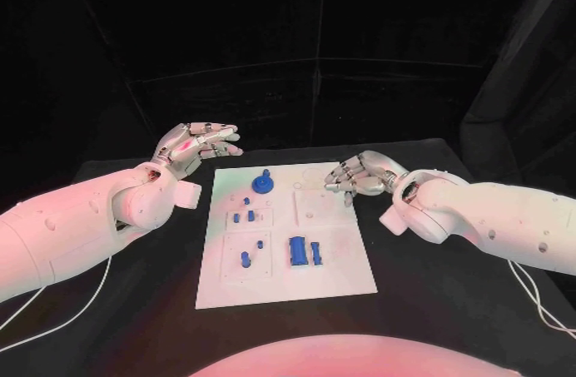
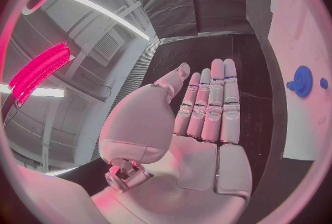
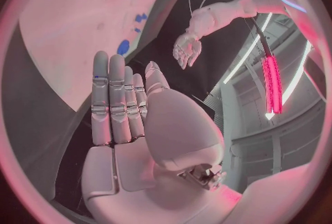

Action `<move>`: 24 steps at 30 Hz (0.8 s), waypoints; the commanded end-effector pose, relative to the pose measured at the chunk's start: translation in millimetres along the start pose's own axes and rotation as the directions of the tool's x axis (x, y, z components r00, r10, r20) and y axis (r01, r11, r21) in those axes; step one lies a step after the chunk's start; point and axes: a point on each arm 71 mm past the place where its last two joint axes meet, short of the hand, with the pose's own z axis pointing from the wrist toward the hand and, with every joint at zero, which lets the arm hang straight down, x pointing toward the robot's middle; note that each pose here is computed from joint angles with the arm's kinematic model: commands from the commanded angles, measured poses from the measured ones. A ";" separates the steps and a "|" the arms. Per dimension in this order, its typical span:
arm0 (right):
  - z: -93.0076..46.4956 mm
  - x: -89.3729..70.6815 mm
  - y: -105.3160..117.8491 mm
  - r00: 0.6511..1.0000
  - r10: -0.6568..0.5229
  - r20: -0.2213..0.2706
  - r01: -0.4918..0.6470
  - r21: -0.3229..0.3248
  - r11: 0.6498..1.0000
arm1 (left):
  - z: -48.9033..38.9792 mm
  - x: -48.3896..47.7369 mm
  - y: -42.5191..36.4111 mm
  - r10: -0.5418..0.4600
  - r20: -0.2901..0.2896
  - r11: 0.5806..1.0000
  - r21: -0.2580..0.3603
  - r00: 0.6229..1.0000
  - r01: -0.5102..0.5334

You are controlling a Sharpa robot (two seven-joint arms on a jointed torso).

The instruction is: Assemble the parts on the task board

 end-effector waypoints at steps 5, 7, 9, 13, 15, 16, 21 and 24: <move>38.0 -34.8 -4.3 0.935 0.331 0.128 -0.307 -0.177 0.935 | 14.4 -14.7 2.7 0.011 0.021 0.999 0.051 1.000 -0.012; 46.3 -35.0 -3.6 0.931 0.340 0.130 -0.313 -0.191 0.930 | 18.0 -18.8 5.0 0.016 0.050 0.998 0.055 0.999 -0.019; 58.0 -33.1 -0.7 0.927 0.355 0.125 -0.325 -0.210 0.922 | 21.8 -24.0 7.8 0.012 0.097 0.998 0.057 0.995 -0.018; 76.1 -29.5 2.6 0.917 0.380 0.122 -0.346 -0.231 0.909 | 27.5 -27.7 13.7 0.008 0.174 0.998 0.059 0.985 -0.018; 82.3 -28.9 2.7 0.914 0.386 0.124 -0.351 -0.236 0.906 | 30.4 -26.4 16.9 0.007 0.200 0.998 0.057 0.980 -0.018; 85.1 -28.7 2.6 0.913 0.389 0.124 -0.353 -0.238 0.905 | 31.8 -25.2 18.7 0.007 0.212 0.998 0.056 0.977 -0.019; 86.0 -25.7 -0.3 0.928 0.336 0.160 -0.306 -0.186 0.934 | 32.6 -17.6 23.0 0.022 0.151 0.999 0.023 0.988 -0.025; 83.4 -23.6 1.6 0.921 0.350 0.171 -0.317 -0.192 0.929 | 31.0 -14.8 23.3 0.026 0.161 0.999 0.021 0.987 -0.030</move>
